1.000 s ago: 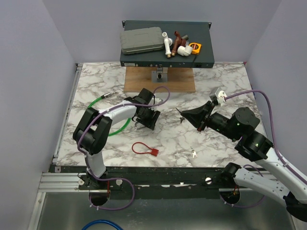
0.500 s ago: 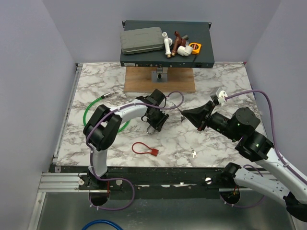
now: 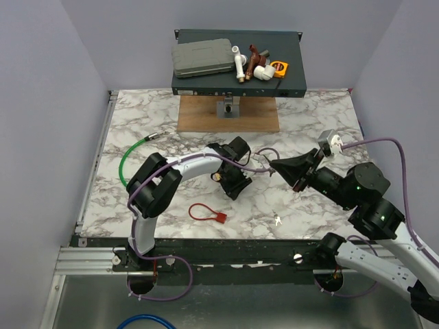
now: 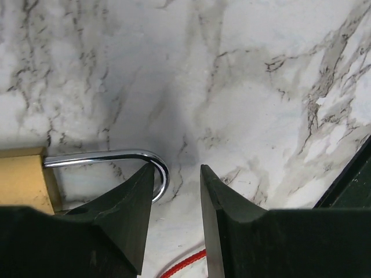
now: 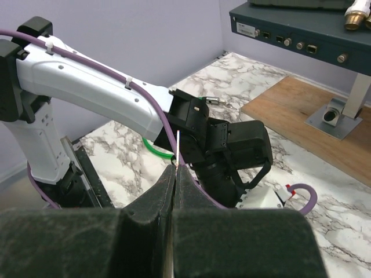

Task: Unlock with the key
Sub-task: Move the lock to the center of the board.

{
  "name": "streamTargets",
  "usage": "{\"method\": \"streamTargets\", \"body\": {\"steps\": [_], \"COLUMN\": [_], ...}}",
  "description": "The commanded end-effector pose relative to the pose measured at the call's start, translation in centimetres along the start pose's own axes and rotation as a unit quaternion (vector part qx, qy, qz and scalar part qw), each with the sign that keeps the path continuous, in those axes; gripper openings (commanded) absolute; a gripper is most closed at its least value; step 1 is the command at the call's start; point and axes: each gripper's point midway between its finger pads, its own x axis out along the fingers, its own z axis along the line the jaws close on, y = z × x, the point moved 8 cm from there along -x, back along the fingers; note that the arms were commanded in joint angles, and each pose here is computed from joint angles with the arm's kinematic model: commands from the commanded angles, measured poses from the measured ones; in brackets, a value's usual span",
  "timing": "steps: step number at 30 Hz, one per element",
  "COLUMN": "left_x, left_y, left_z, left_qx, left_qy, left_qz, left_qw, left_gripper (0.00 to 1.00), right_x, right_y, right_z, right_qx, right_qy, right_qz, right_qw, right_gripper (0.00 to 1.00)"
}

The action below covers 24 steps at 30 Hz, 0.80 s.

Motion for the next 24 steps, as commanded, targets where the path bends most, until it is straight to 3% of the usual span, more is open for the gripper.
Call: {"method": "streamTargets", "body": {"steps": [1, 14, 20, 24], "left_x": [0.8, 0.3, -2.5, -4.9], "left_y": [0.3, -1.3, -0.8, 0.9], "left_z": [-1.3, -4.6, -3.6, -1.1], "left_qx": [0.061, 0.153, 0.05, -0.016], "left_qy": [0.021, 0.052, 0.045, -0.002], "left_qz": [0.032, 0.017, 0.013, 0.003], "left_qw": [0.997, 0.987, 0.998, 1.0], "left_gripper": [0.36, 0.39, 0.54, 0.56], "right_x": [-1.2, -2.8, -2.8, -2.7], "right_y": [-0.6, -1.0, -1.3, -1.4], "right_z": [-0.1, 0.1, 0.1, 0.0], "right_qx": [0.009, 0.016, 0.01, 0.002], "right_qy": [0.017, 0.024, 0.02, 0.023], "right_qz": [-0.01, -0.028, -0.033, -0.034], "right_qw": [1.0, 0.999, 0.999, 0.999], "right_gripper": [0.01, 0.01, 0.01, 0.01]}}
